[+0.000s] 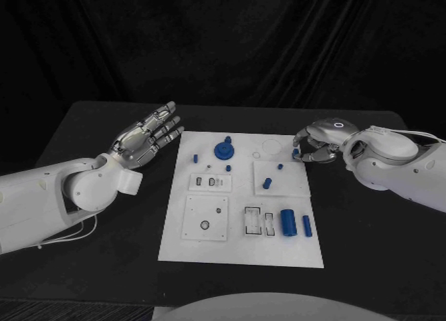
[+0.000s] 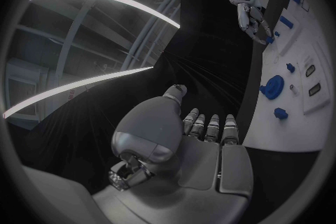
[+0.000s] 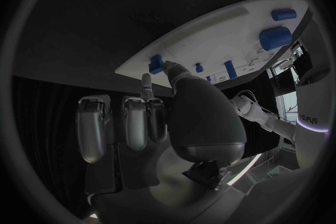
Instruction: Assemble the parts on the task board
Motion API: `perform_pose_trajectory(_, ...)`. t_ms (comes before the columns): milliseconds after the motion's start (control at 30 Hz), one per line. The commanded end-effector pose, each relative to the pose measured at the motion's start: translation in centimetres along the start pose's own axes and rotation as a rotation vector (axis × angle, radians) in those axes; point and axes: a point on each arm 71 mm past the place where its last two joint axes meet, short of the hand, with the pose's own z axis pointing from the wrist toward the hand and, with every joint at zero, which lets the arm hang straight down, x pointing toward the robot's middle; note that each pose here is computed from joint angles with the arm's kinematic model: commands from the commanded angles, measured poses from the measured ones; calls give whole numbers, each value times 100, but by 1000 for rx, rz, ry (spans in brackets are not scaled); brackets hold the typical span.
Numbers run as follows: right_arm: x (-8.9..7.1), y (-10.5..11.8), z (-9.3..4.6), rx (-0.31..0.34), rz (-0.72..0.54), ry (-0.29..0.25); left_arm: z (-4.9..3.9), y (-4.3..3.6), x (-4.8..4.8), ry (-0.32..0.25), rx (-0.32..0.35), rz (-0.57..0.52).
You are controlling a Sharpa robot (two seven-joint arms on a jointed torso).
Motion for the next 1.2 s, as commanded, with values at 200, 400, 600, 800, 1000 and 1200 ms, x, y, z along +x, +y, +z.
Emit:
perform_pose_trajectory(200, 33, 0, 5, 11, -1, 14, 0, -5, 19, 20, 7, -3)
perform_pose_trajectory(400, 53, 4, 11, 12, -2, 28, 3, -4, 18, 22, 5, -4)
perform_pose_trajectory(600, 80, 13, 11, 9, 0, 33, 5, -2, 19, 24, 4, -4)
perform_pose_trajectory(800, 89, 29, 6, 1, 5, 12, 6, -1, 18, 24, 4, -4)
perform_pose_trajectory(1000, 40, 52, -12, -19, 14, -67, 4, -2, 14, 23, 5, -4)
perform_pose_trajectory(1200, -27, 114, -53, -40, 30, -146, -1, -5, 6, 22, 5, -4)
